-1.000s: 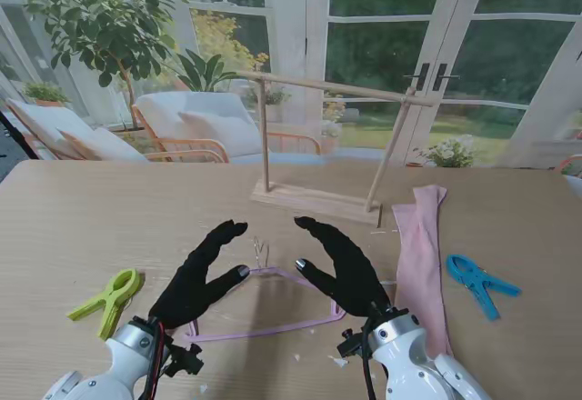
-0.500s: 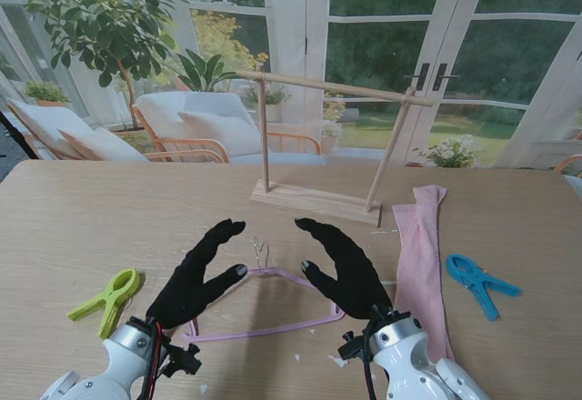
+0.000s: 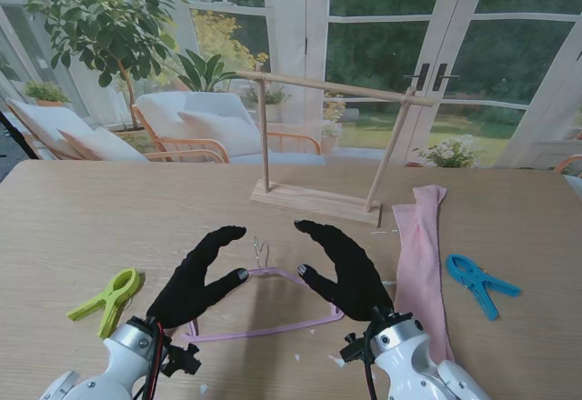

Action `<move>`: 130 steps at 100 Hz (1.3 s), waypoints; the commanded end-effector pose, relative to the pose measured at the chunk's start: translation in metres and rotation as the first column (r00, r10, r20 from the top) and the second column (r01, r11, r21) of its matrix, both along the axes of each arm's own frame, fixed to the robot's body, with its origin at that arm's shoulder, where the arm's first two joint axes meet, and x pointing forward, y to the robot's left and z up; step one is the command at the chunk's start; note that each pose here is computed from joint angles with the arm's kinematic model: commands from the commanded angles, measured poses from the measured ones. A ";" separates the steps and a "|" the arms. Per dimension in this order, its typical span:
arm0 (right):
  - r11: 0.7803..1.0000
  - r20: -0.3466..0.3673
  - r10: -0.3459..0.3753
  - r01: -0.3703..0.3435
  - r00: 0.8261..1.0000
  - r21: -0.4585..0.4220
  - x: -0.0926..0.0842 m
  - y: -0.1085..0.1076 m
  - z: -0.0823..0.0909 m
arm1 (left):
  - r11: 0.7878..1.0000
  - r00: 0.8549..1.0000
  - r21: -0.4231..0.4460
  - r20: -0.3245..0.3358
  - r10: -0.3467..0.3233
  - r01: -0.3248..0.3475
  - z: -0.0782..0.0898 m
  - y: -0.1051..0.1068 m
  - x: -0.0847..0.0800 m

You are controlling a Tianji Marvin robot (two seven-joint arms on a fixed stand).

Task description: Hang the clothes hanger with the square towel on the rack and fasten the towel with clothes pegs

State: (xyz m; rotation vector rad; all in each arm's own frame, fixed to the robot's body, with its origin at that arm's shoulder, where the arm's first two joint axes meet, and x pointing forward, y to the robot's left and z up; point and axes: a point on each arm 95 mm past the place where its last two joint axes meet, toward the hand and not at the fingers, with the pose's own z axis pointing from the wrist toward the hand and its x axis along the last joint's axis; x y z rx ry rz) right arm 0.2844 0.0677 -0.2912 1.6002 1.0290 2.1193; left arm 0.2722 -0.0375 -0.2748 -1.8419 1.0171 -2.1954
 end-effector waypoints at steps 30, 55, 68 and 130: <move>1.000 -0.009 -0.017 0.018 1.000 0.024 -0.007 0.001 0.003 | 0.953 1.000 0.303 -0.002 -0.014 0.014 -0.018 0.007 0.030; 0.999 -0.014 -0.025 0.025 1.000 0.037 -0.007 -0.001 0.005 | 0.835 0.997 0.550 0.074 -0.001 -0.040 -0.049 0.016 0.058; 0.999 -0.014 -0.028 0.028 1.000 0.039 -0.007 -0.002 0.005 | 0.755 0.994 0.652 0.107 -0.006 -0.065 -0.067 0.018 0.071; 0.999 -0.016 -0.029 0.030 0.999 0.044 -0.009 -0.002 0.006 | 0.660 0.999 0.749 0.042 0.031 -0.052 -0.110 0.006 0.098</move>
